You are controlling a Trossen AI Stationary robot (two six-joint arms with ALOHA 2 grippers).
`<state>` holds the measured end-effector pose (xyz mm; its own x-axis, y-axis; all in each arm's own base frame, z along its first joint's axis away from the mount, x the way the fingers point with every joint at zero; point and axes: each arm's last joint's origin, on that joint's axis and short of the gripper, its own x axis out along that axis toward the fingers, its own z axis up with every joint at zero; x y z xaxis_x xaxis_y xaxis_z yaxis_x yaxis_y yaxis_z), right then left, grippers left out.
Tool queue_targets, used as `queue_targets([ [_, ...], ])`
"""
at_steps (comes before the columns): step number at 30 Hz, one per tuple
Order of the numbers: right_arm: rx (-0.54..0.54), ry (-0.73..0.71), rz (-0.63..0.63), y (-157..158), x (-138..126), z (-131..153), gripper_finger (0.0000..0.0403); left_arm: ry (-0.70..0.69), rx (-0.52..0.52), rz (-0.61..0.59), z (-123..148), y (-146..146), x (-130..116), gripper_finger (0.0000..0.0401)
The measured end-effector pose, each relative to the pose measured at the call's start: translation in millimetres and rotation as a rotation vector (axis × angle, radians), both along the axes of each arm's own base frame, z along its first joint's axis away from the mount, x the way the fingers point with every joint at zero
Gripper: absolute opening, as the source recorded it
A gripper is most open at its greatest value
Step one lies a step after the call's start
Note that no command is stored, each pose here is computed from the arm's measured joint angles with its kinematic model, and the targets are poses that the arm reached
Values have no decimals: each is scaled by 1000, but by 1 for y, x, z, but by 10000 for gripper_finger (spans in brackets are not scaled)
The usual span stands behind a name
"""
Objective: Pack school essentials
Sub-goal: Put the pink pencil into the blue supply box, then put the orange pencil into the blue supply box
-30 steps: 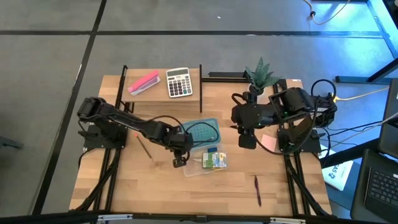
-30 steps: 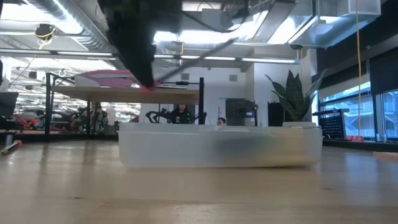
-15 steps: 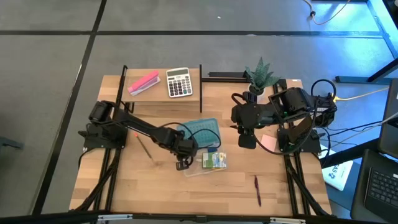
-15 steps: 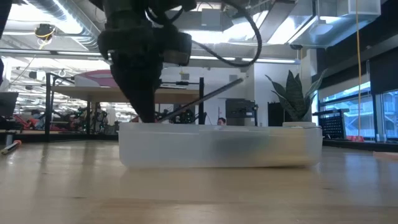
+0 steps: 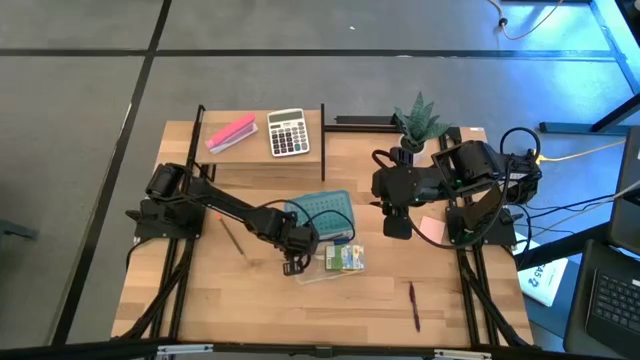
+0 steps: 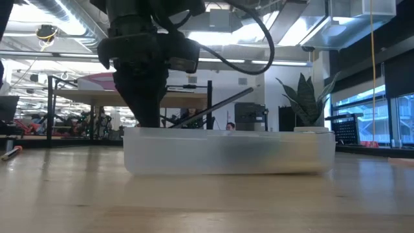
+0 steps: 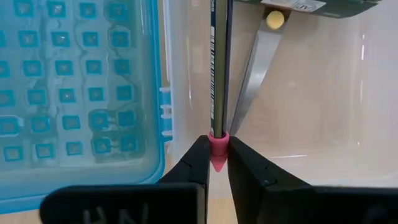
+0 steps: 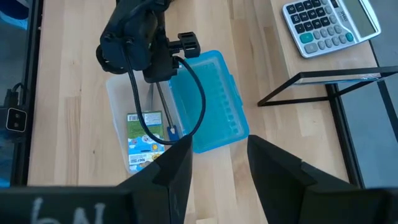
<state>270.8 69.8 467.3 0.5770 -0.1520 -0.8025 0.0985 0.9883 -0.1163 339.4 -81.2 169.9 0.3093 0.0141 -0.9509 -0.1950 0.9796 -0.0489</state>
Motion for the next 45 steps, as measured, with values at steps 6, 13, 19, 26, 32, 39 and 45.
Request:
queue_targets([
  [6, -1, 0, 0, 0, 0, 0, 156, 1, 0, 2, -1, 1, 0, 34],
  [13, -3, 1, 3, 0, 0, 0, 156, 7, 6, 12, -2, 1, 1, 37],
  [19, -3, 1, 3, 0, 0, 0, 156, 1, 21, 18, -2, 1, 1, 39],
  [26, -3, 1, 3, 0, 0, 0, 156, 1, 23, 18, -2, 1, 1, 51],
  [32, -15, 4, 19, 0, 0, 0, 156, 2, 20, 19, -2, 2, 1, 68],
  [39, -16, 5, 20, 0, 0, 0, 156, 2, 18, 23, -2, 3, 1, 71],
  [45, -16, 4, 20, 0, 0, 0, 156, 38, -66, 13, 5, 10, -3, 68],
])
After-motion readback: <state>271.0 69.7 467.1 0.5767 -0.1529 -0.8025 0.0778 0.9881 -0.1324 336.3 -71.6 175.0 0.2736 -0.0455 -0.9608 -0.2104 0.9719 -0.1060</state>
